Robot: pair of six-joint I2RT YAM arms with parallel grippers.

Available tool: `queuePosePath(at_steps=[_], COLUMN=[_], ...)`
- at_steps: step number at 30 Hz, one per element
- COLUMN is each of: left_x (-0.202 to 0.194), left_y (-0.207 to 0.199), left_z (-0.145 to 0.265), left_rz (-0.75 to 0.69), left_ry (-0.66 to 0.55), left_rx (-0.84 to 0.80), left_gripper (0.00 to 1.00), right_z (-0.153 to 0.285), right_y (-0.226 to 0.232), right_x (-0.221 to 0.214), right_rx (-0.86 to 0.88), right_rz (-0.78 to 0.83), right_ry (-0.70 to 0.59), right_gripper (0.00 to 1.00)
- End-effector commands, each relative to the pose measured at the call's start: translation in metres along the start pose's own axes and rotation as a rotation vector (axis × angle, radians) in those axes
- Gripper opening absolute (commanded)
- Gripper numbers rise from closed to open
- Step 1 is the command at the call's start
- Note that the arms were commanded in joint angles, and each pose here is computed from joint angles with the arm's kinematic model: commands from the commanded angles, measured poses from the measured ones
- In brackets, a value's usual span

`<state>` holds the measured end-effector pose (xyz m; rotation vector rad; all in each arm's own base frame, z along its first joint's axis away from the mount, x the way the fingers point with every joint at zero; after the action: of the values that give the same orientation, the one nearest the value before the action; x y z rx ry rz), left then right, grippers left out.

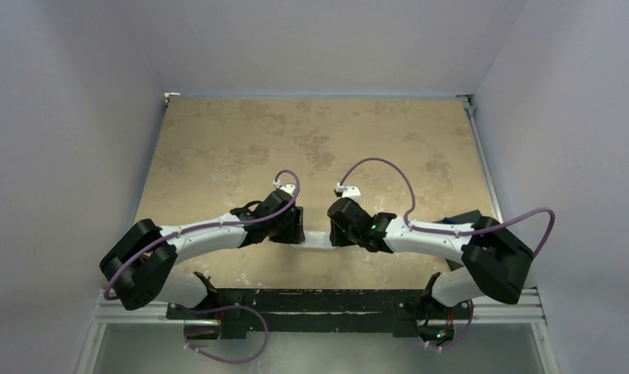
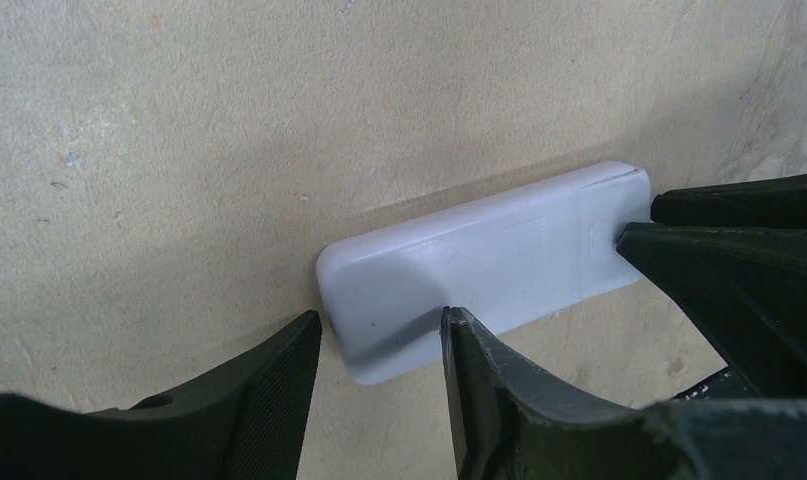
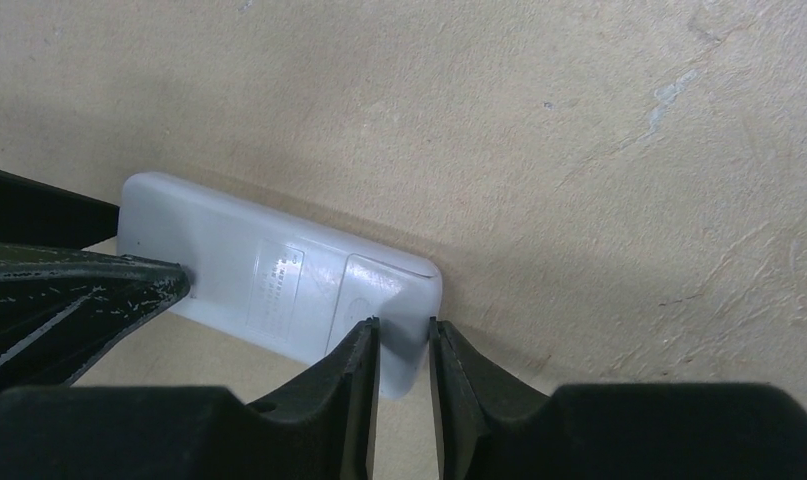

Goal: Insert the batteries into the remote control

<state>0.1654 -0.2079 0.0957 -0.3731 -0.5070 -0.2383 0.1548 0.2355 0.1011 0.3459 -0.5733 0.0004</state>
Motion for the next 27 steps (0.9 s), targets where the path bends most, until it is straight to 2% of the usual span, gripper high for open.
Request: queuePosePath(at_steps=[1,20,27], left_x=[0.004,0.007,0.006], left_y=[-0.003,-0.006,-0.008], left_z=[-0.003,-0.01,-0.012], left_rz=[0.006,-0.003,-0.006], left_ry=[-0.017,-0.008,0.011], left_rx=[-0.022,-0.034,-0.053], left_gripper=[0.47,0.45,0.45], right_z=[-0.001,-0.014,-0.017], right_y=[0.01,-0.004,0.0], right_x=[0.005,-0.01,-0.015], right_rx=[0.047,0.012,0.052], right_rz=[-0.021,-0.005,-0.003], right_ry=[-0.004,0.023,0.039], right_gripper=[0.3,0.28,0.27])
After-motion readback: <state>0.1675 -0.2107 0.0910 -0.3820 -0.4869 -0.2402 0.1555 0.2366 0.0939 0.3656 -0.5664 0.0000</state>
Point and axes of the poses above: each gripper's point midway between its finger pads, its own z axis back along the fingers, its own y axis along the line the jaws close on, x = y × z, the point moved 8 cm from there along z, back along the fingers, and after that the axes turned 7 degrees about -z, right-handed, at the moved point
